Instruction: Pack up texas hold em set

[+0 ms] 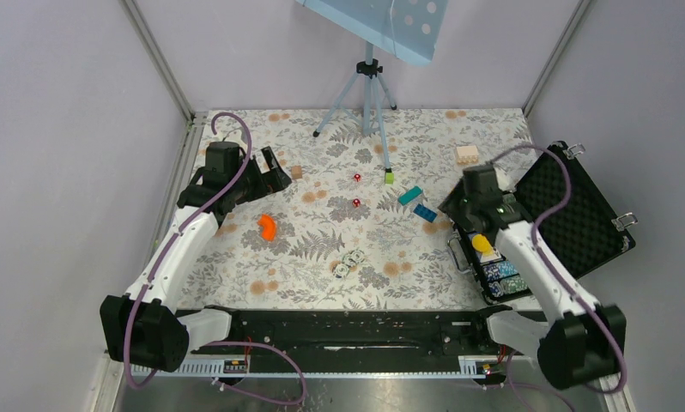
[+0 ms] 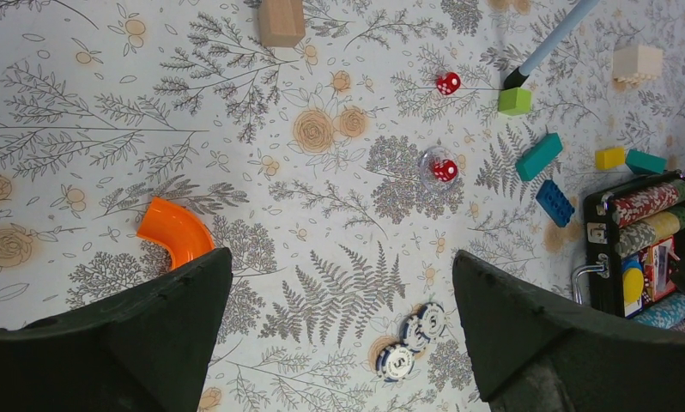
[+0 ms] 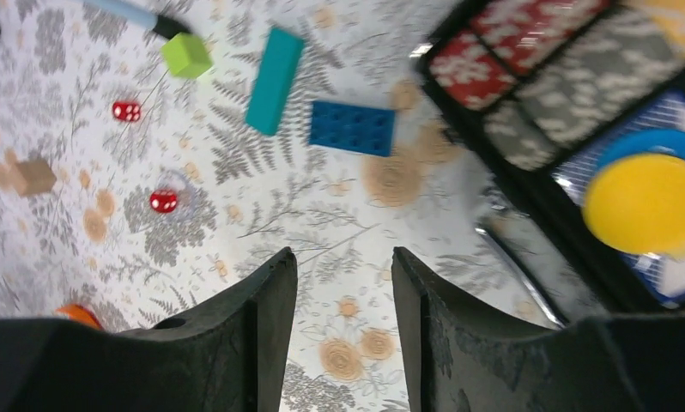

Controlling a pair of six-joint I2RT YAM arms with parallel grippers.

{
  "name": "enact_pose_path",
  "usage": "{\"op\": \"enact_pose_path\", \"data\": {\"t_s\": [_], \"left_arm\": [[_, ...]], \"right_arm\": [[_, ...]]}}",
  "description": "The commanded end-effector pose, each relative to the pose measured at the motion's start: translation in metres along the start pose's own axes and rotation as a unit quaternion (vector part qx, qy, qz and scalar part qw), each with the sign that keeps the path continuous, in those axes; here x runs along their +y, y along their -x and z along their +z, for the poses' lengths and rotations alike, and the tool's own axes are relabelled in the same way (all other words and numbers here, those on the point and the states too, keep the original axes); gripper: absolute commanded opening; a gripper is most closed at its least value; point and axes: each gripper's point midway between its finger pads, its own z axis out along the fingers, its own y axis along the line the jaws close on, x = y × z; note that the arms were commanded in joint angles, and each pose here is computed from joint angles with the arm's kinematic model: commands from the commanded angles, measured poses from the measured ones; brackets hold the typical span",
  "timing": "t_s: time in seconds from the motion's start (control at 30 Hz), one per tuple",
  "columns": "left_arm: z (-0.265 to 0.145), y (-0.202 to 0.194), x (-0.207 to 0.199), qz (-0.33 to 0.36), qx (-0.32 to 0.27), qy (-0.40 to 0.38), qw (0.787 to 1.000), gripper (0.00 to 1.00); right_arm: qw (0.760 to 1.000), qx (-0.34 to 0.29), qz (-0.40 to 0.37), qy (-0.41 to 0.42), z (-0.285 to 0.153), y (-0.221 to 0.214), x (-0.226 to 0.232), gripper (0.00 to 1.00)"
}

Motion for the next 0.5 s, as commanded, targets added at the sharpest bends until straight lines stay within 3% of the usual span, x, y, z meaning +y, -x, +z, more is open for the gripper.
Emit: {"op": "enact_pose_path", "data": {"t_s": [0.0,0.47], "left_arm": [[-0.009,0.013,-0.001,0.011,-0.032,-0.001,0.999,0.99],[-0.008,0.012,0.000,0.014,-0.028,0.002,1.000,0.99]], "right_arm": [[0.999,0.005,-0.050,0.020,0.013,0.000,0.049,0.52],[0.967,0.141,-0.199,0.065,0.065,-0.081,0.146,0.49]]}}
